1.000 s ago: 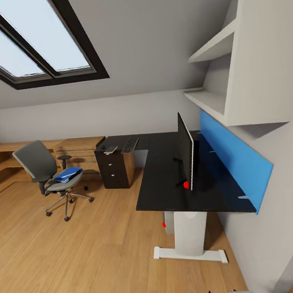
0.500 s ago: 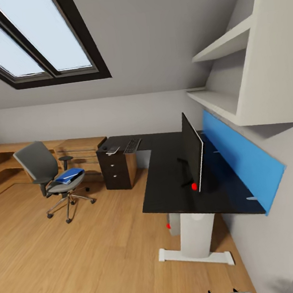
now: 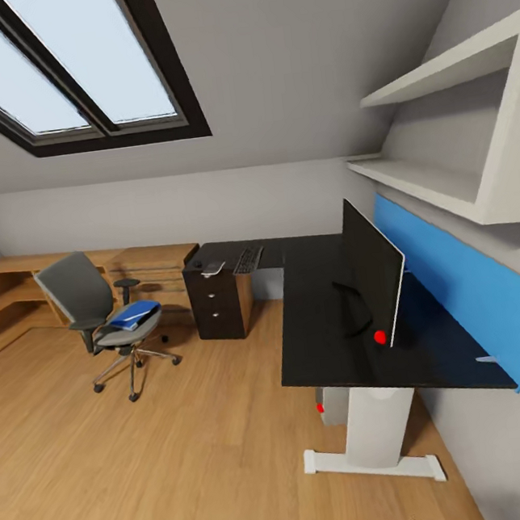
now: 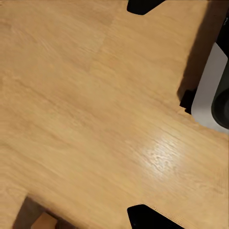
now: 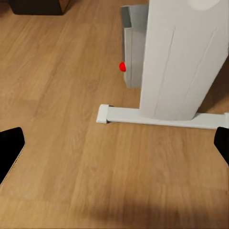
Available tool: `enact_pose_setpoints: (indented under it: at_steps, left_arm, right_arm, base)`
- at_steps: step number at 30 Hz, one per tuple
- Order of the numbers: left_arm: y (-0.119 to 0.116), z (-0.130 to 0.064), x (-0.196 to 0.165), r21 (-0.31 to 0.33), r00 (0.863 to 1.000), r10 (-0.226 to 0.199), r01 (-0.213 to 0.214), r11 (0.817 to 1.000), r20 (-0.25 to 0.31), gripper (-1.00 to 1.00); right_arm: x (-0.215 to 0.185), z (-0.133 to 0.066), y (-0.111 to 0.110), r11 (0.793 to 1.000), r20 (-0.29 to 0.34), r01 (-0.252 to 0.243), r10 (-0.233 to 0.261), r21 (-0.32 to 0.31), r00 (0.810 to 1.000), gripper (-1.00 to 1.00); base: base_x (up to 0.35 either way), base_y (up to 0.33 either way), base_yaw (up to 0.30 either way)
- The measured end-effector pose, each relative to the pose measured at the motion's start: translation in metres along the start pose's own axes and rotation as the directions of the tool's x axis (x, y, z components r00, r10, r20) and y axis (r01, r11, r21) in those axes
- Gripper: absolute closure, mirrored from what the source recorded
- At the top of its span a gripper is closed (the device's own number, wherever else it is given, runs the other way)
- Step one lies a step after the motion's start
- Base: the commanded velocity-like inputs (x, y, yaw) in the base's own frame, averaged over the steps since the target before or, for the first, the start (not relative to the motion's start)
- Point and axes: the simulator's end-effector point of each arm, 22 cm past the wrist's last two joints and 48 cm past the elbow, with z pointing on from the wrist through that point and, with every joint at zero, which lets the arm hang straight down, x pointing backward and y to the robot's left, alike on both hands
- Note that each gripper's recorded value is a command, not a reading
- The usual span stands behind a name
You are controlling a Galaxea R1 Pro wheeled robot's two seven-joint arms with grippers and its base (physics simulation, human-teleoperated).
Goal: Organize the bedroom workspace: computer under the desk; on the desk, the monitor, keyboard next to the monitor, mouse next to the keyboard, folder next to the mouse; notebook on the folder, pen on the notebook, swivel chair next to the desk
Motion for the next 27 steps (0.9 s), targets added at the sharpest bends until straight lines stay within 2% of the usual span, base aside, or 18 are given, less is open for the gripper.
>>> enact_pose_setpoints:
  at_steps: [3,6,22,27]
  left_arm:
    - [-0.014,0.003,-0.003,0.124,1.000,0.002,-0.003,0.992,0.002,-1.00]
    - [-0.017,0.004,-0.006,0.155,1.000,-0.001,0.000,0.988,0.004,-1.00]
    - [-0.014,0.005,-0.012,0.156,0.999,-0.032,0.030,0.987,0.011,-1.00]
    - [-0.013,0.005,-0.013,0.155,0.999,-0.033,0.031,0.987,0.014,-1.00]
  right_arm:
    - [-0.001,0.000,0.000,1.000,0.003,0.000,0.000,-0.001,1.000,-1.00]
    - [-0.002,0.000,0.001,1.000,0.005,0.001,-0.001,-0.003,1.000,-1.00]
    - [-0.008,0.000,0.003,1.000,0.018,0.004,-0.004,-0.008,1.000,-1.00]
    - [-0.008,0.000,0.003,1.000,0.019,0.004,-0.004,-0.008,1.000,-1.00]
  base:
    - [0.149,0.310,-0.148]
    - [0.149,0.310,-0.188]
    - [0.161,0.308,-0.199]
    - [0.250,0.255,-0.075]
